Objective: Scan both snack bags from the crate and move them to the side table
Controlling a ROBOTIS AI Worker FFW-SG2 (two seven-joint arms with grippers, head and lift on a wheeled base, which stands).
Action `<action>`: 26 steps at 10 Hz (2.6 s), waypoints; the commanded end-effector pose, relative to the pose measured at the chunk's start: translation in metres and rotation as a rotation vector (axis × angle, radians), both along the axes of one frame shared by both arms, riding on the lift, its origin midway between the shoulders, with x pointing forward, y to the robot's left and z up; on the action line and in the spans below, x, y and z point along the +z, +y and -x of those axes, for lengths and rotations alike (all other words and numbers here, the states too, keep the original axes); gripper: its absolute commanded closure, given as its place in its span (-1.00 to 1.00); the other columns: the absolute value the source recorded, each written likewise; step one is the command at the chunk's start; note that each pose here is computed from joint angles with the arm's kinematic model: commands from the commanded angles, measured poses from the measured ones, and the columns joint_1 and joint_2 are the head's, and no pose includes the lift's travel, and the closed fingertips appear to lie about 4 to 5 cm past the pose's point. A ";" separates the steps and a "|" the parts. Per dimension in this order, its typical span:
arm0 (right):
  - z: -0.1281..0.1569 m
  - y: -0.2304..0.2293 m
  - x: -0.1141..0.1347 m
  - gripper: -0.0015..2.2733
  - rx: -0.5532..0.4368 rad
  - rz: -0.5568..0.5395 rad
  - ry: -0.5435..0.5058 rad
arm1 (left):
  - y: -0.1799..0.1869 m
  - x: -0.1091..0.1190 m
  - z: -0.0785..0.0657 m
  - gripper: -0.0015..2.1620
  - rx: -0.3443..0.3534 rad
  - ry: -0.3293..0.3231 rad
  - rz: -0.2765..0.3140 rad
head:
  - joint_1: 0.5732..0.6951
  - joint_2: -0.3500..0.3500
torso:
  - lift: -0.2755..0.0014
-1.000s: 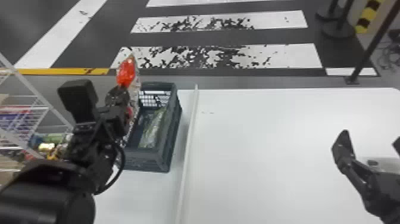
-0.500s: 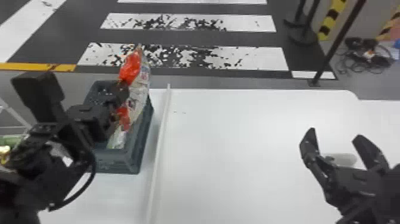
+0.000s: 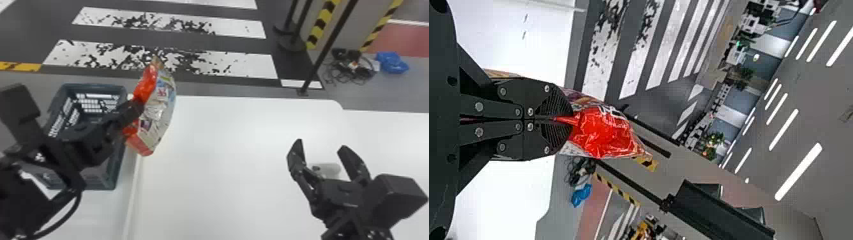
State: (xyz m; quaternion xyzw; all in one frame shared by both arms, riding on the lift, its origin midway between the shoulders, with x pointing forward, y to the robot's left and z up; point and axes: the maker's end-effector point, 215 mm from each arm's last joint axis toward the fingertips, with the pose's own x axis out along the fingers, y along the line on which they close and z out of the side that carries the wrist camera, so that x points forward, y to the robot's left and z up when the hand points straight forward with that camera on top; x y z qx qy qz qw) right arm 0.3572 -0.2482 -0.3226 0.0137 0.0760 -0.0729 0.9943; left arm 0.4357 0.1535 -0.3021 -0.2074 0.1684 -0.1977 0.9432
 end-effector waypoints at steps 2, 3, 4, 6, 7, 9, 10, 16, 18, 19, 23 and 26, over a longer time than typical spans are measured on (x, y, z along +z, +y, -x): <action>0.002 -0.001 0.000 -0.86 -0.002 0.001 0.001 | -0.012 -0.027 0.000 0.61 -0.013 0.056 0.038 | 1.00 -0.41 | 0.78; 0.001 -0.002 0.001 -0.86 -0.003 0.002 -0.001 | -0.014 -0.031 0.000 0.61 -0.016 0.061 0.034 | 1.00 -0.43 | 0.78; 0.001 -0.001 -0.001 -0.86 -0.001 0.003 0.003 | -0.018 -0.036 0.001 0.61 -0.024 0.070 0.045 | 1.00 -0.44 | 0.78; 0.000 0.000 0.000 -0.86 0.000 0.000 0.000 | -0.034 -0.051 0.003 0.61 -0.040 0.090 0.009 | 1.00 -0.47 | 0.78; 0.000 0.000 -0.001 -0.86 0.000 0.001 0.002 | -0.049 -0.061 0.002 0.61 -0.058 0.102 -0.009 | 1.00 -0.50 | 0.78; 0.000 -0.001 0.001 -0.86 0.000 0.000 -0.003 | -0.081 -0.077 0.000 0.61 -0.097 0.117 -0.052 | 1.00 -0.59 | 0.78; -0.001 -0.001 0.002 -0.86 0.002 0.000 -0.009 | -0.097 -0.086 0.002 0.61 -0.121 0.126 -0.069 | 1.00 -0.67 | 0.78; -0.003 -0.014 0.009 -0.85 -0.023 0.008 -0.027 | -0.185 -0.117 0.018 0.61 -0.261 0.151 -0.150 | 1.00 -1.00 | 0.78; -0.003 -0.022 0.014 -0.85 -0.047 0.012 -0.046 | -0.217 -0.132 0.027 0.61 -0.314 0.145 -0.230 | 1.00 -1.00 | 0.78; -0.002 -0.030 0.014 -0.85 -0.066 0.019 -0.046 | -0.227 -0.137 0.028 0.61 -0.332 0.145 -0.252 | 1.00 -1.00 | 0.78; -0.003 -0.043 0.018 -0.85 -0.093 0.012 -0.060 | -0.261 -0.161 0.044 0.61 -0.415 0.149 -0.334 | 1.00 -1.00 | 0.78; -0.003 -0.045 0.021 -0.85 -0.100 0.012 -0.069 | -0.287 -0.191 0.068 0.61 -0.501 0.158 -0.429 | 1.00 -1.00 | 0.78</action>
